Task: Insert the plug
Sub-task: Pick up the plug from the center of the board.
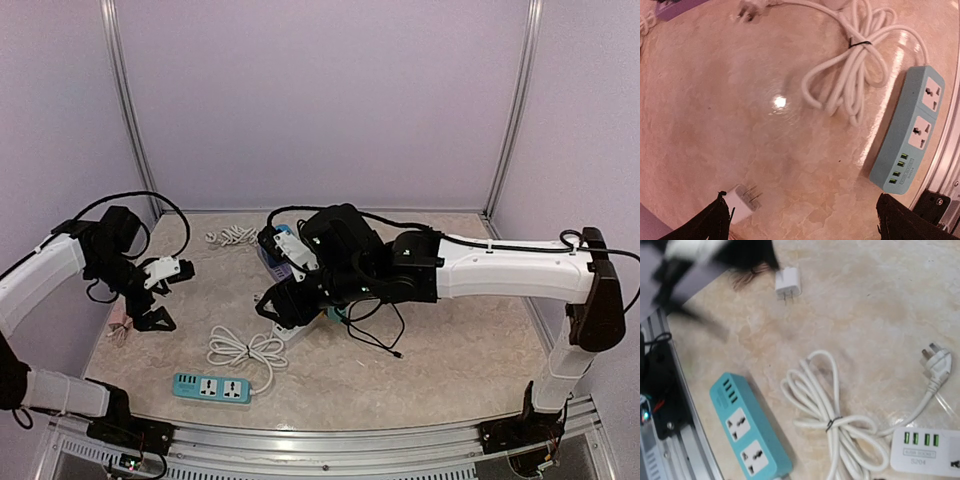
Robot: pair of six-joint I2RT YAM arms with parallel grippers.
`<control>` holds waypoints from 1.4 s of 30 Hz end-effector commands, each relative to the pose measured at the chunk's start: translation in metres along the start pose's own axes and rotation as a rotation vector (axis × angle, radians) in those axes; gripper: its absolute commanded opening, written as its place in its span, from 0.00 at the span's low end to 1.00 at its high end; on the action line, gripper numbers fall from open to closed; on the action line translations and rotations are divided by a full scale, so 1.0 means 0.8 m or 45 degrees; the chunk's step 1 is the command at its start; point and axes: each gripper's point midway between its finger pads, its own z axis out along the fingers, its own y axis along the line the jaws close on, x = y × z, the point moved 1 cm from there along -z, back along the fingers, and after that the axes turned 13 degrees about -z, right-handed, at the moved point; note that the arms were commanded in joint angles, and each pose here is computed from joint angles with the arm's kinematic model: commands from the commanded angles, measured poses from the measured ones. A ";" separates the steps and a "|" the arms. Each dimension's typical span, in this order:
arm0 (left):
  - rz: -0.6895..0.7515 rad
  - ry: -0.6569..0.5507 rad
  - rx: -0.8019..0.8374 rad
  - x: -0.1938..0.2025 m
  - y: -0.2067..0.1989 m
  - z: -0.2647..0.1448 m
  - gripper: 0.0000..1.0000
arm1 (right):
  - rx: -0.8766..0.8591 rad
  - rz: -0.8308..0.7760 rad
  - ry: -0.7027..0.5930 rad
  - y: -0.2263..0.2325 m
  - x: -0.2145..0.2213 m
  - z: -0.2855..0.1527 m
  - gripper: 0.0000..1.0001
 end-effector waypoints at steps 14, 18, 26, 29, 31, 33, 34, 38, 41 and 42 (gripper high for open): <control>-1.126 0.077 -0.638 0.188 0.161 -0.054 0.99 | 0.047 -0.112 0.067 0.011 -0.018 0.013 0.60; -1.240 0.009 -0.679 0.207 0.193 -0.048 0.96 | 0.060 -0.112 0.071 0.022 -0.027 0.030 0.60; -1.347 -0.011 -0.674 0.234 0.229 -0.018 0.82 | 0.076 -0.102 0.098 0.027 -0.030 0.049 0.60; -1.358 -0.026 -0.568 0.230 0.229 0.000 0.80 | 0.077 -0.111 0.103 0.028 -0.033 0.052 0.60; -1.333 -0.016 -0.498 0.230 0.223 0.013 0.80 | 0.078 -0.118 0.107 0.028 -0.037 0.054 0.60; -1.292 0.003 -0.459 0.231 0.218 0.021 0.80 | 0.083 -0.120 0.118 0.027 -0.037 0.056 0.60; -1.271 0.012 -0.433 0.230 0.214 0.024 0.79 | 0.084 -0.121 0.123 0.027 -0.036 0.058 0.60; -1.262 0.032 -0.364 0.231 0.208 0.034 0.77 | 0.080 -0.127 0.135 0.028 -0.035 0.066 0.60; -1.228 0.004 -0.302 0.226 0.205 0.044 0.71 | 0.073 -0.138 0.142 0.030 -0.037 0.069 0.60; -1.202 -0.009 -0.277 0.223 0.201 0.047 0.68 | 0.072 -0.141 0.145 0.030 -0.038 0.070 0.60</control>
